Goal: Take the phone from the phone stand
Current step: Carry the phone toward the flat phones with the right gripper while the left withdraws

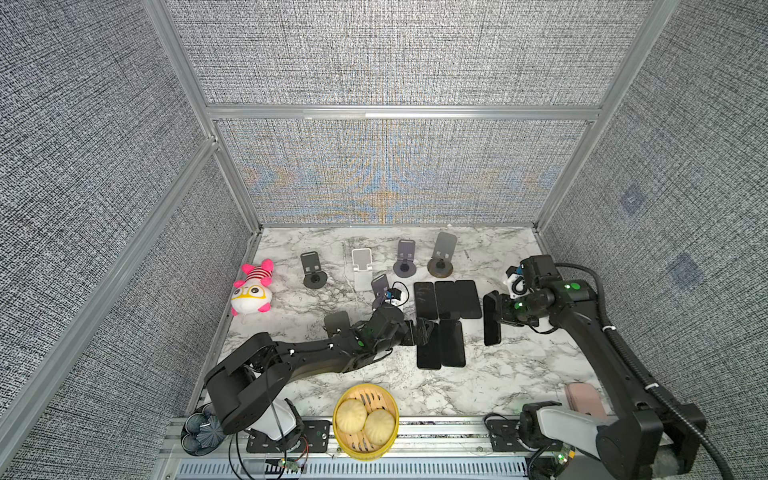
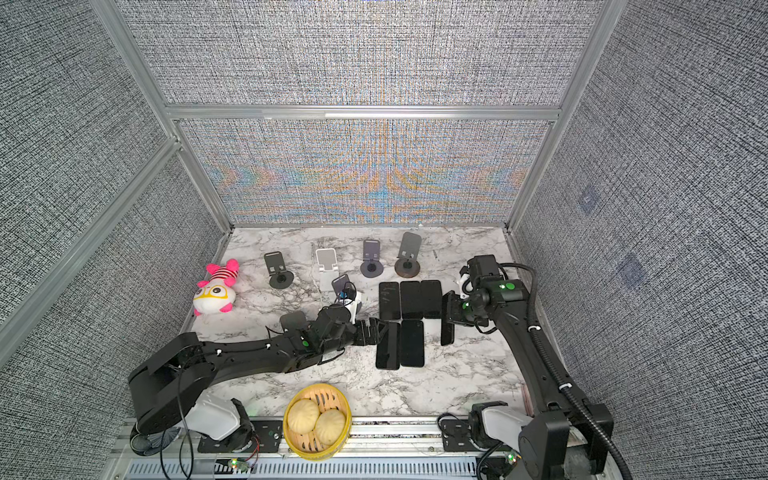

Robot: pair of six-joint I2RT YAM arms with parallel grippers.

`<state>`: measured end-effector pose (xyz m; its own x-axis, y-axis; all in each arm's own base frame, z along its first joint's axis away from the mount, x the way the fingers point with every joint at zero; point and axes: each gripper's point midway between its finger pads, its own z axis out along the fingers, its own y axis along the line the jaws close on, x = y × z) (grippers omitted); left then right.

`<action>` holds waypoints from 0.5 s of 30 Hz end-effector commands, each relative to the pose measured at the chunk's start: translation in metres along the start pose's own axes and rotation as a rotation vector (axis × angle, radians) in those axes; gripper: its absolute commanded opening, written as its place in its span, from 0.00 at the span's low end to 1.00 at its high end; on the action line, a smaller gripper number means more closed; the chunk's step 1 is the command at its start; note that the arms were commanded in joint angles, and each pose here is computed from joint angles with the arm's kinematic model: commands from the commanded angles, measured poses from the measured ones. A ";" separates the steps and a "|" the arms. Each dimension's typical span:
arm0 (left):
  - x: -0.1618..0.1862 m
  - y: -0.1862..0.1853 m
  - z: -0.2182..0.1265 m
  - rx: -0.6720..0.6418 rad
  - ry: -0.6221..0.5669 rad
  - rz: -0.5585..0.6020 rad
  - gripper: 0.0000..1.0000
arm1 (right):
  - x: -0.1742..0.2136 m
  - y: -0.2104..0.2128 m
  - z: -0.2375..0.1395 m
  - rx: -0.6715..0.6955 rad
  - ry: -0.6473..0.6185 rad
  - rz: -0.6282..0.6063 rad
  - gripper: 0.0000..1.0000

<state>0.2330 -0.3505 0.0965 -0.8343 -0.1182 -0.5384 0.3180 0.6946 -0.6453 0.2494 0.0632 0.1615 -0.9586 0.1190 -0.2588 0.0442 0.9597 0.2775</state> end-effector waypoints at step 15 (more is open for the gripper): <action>0.022 0.004 0.025 0.089 0.012 -0.160 0.99 | 0.030 -0.001 0.067 -0.160 0.206 0.019 0.00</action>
<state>0.2276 -0.3604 0.0626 -0.8798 -0.1945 -0.4338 0.2215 0.6397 -0.7360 0.2325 0.0761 0.0905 -0.9957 0.0867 -0.0336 0.0670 0.9196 0.3872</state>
